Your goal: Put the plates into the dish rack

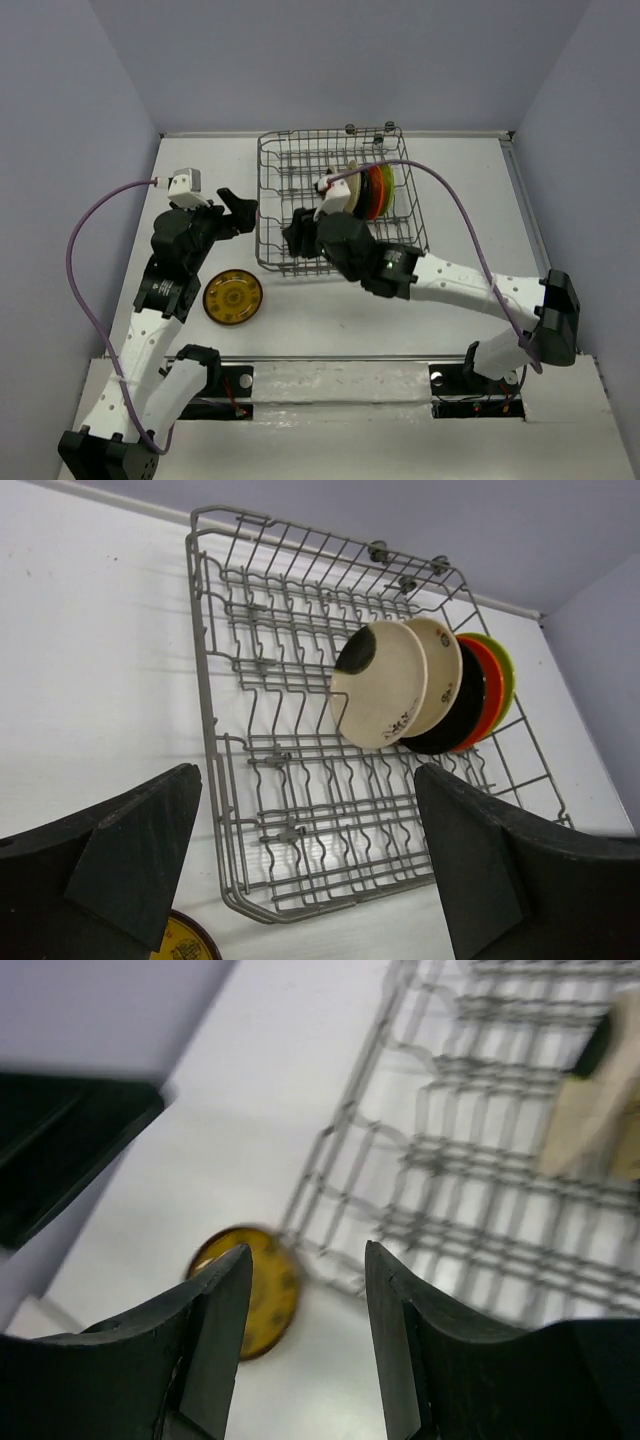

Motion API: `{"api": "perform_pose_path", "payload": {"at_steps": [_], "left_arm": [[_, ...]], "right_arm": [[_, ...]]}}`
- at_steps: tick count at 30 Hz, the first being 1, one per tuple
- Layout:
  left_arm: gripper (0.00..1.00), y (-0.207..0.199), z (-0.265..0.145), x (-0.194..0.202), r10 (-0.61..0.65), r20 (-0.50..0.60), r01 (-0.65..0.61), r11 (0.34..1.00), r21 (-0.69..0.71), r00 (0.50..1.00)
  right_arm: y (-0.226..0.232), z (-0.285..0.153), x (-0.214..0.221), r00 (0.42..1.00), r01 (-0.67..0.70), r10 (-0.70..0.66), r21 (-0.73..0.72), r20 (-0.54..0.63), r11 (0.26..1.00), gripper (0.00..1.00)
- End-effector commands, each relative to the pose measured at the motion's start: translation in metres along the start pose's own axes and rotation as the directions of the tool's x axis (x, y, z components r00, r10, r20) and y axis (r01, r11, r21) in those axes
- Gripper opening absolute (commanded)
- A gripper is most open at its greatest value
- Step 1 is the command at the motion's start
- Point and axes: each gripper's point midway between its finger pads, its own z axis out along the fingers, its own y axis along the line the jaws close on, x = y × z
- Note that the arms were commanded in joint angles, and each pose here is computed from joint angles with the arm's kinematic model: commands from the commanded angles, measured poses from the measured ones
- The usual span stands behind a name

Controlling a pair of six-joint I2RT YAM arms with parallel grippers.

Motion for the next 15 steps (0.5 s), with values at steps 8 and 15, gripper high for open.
{"api": "perform_pose_path", "payload": {"at_steps": [8, 15], "left_arm": [[0.99, -0.108, -0.085, -0.08, 0.032, 0.222, -0.123, 0.902, 0.413, 0.975], [0.99, -0.112, -0.103, -0.074, 0.069, 0.278, -0.188, 0.883, 0.429, 0.958]], "right_arm": [[0.079, -0.048, 0.168, 0.844, -0.535, 0.521, -0.135, -0.128, 0.834, 0.45], [0.082, -0.02, 0.202, 0.785, -0.619, 0.605, -0.112, -0.132, 0.778, 0.48]]}}
